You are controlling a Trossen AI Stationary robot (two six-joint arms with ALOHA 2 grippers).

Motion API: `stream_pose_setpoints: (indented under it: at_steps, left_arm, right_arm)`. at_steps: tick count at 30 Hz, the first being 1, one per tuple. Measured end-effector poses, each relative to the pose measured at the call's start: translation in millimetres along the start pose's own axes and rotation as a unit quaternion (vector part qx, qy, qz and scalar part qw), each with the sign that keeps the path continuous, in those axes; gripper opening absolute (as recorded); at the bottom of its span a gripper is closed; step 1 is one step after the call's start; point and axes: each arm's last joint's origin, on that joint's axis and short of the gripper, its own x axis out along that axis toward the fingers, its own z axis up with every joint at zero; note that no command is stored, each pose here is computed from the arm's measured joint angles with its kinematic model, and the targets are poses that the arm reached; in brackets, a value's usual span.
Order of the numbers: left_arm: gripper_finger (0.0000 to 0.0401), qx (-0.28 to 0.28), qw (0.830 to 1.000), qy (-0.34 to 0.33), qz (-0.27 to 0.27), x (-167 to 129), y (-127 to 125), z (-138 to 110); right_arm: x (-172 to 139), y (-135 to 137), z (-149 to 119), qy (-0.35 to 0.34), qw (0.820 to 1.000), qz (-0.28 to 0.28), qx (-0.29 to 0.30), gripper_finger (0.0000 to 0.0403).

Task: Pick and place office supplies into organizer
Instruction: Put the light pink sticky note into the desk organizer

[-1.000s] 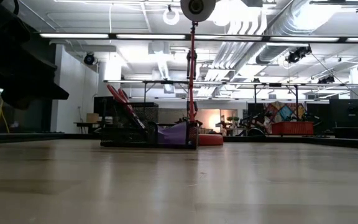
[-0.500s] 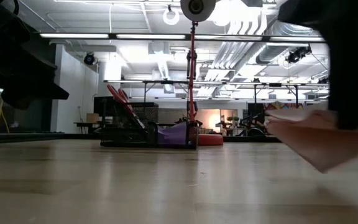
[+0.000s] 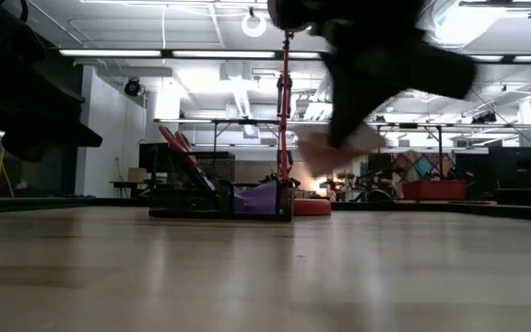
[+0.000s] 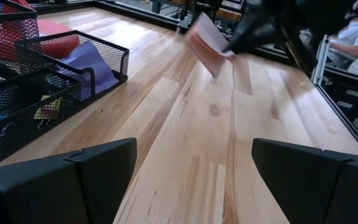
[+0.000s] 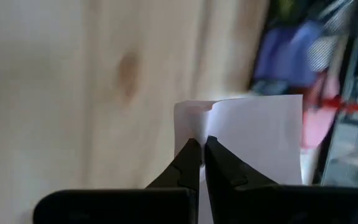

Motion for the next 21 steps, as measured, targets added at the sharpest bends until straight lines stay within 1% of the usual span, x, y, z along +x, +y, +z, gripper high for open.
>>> stream_pose_setpoints:
  at_steps: [4,6,10,12,16,21]
  left_arm:
    - [0.0312,0.000,1.000,0.001,-0.001,0.0,0.0,-0.1]
    - [0.0312,0.000,1.000,0.001,-0.002,0.0,-0.1,0.0]
    - [0.0312,-0.001,1.000,0.002,-0.004,0.0,-0.2,-0.1]
    - [0.0312,-0.002,1.000,0.002,-0.004,0.0,-0.3,0.0]
    - [0.0312,-0.009,1.000,0.003,-0.003,0.0,-0.1,-0.3]
    - [0.0312,-0.011,1.000,0.007,-0.007,0.0,-0.2,-0.6]
  right_arm:
    - [-2.5,-38.9,11.5,-0.043,0.999,0.001,0.010,0.0000]
    - [-1.8,-58.4,19.5,-0.072,0.997,0.027,0.017,0.0000]
    - [9.6,-95.5,32.2,-0.116,0.991,0.074,0.003,0.0000]
    - [21.2,-115.5,33.9,-0.116,0.989,0.091,0.009,0.0000]
    - [51.3,-156.4,28.6,-0.085,0.989,0.114,0.041,0.0000]
    - [77.6,-195.3,24.1,-0.094,0.979,0.162,0.080,0.0000]
